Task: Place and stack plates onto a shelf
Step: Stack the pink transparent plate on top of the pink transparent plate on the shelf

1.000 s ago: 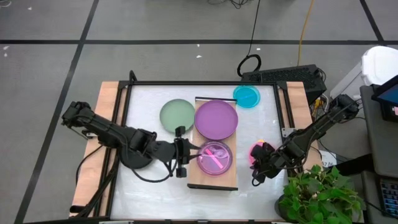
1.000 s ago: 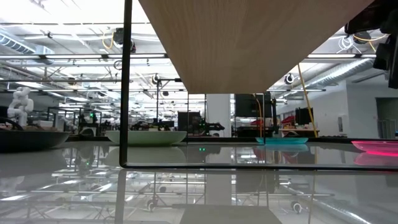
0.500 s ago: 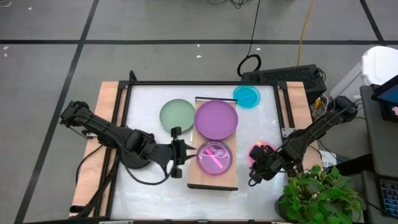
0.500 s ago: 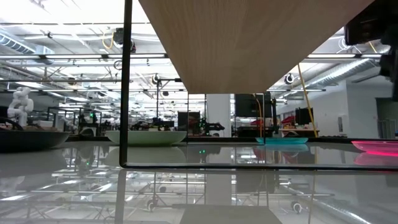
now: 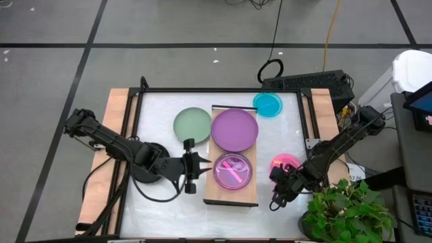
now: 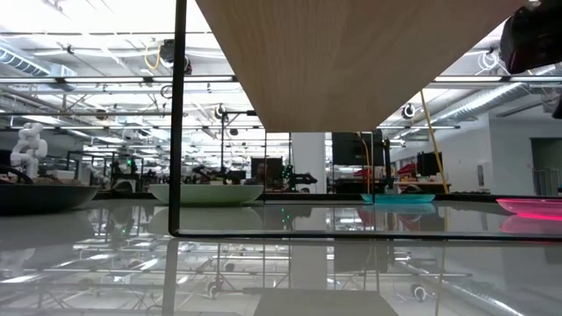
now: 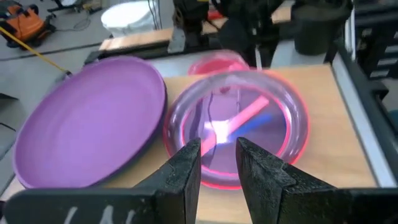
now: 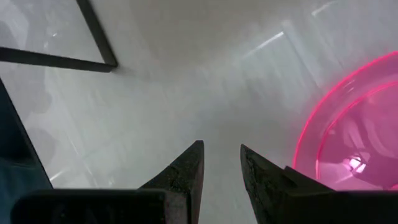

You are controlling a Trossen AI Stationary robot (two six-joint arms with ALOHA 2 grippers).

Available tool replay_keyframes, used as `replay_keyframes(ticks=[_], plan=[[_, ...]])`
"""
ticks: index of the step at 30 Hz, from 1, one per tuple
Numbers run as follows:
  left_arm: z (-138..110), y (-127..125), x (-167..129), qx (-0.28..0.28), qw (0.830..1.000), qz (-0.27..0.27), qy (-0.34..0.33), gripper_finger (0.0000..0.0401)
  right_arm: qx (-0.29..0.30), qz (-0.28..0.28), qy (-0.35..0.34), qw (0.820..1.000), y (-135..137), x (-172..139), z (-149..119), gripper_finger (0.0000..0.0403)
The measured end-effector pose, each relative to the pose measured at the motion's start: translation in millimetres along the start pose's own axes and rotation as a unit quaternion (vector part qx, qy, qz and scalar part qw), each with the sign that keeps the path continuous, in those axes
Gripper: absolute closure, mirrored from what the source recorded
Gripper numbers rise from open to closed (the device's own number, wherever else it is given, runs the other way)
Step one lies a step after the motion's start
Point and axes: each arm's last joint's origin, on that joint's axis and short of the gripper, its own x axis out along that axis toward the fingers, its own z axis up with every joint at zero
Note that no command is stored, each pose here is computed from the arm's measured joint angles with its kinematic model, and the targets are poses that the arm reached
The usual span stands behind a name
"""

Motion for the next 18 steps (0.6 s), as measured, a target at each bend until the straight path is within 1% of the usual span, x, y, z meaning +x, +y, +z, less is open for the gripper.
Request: replay_keyframes(ticks=[2, 7, 9, 12, 18], plan=[[1, 1, -2, -0.001, 1.0, 0.0, -0.002, 0.0293, 0.012, -0.011, 0.002, 1.0, -2, 0, -1, 0.0312], [1, 1, -2, 0.006, 1.0, 0.0, -0.002, 0.0293, 0.059, -0.083, 0.018, 0.995, -16, -1, -5, 0.0312], [1, 2, -1, 0.007, 1.0, 0.001, -0.002, 0.0293, 0.072, -0.1, 0.02, 0.992, -19, -2, -5, 0.0312], [1, 4, 0, 0.006, 1.0, 0.004, -0.001, 0.0293, 0.075, -0.103, 0.02, 0.992, -19, -1, -5, 0.0312], [1, 6, 0, 0.017, 1.0, 0.006, -0.002, 0.0293, 0.058, -0.122, 0.028, 0.99, -16, 14, -6, 0.0312]])
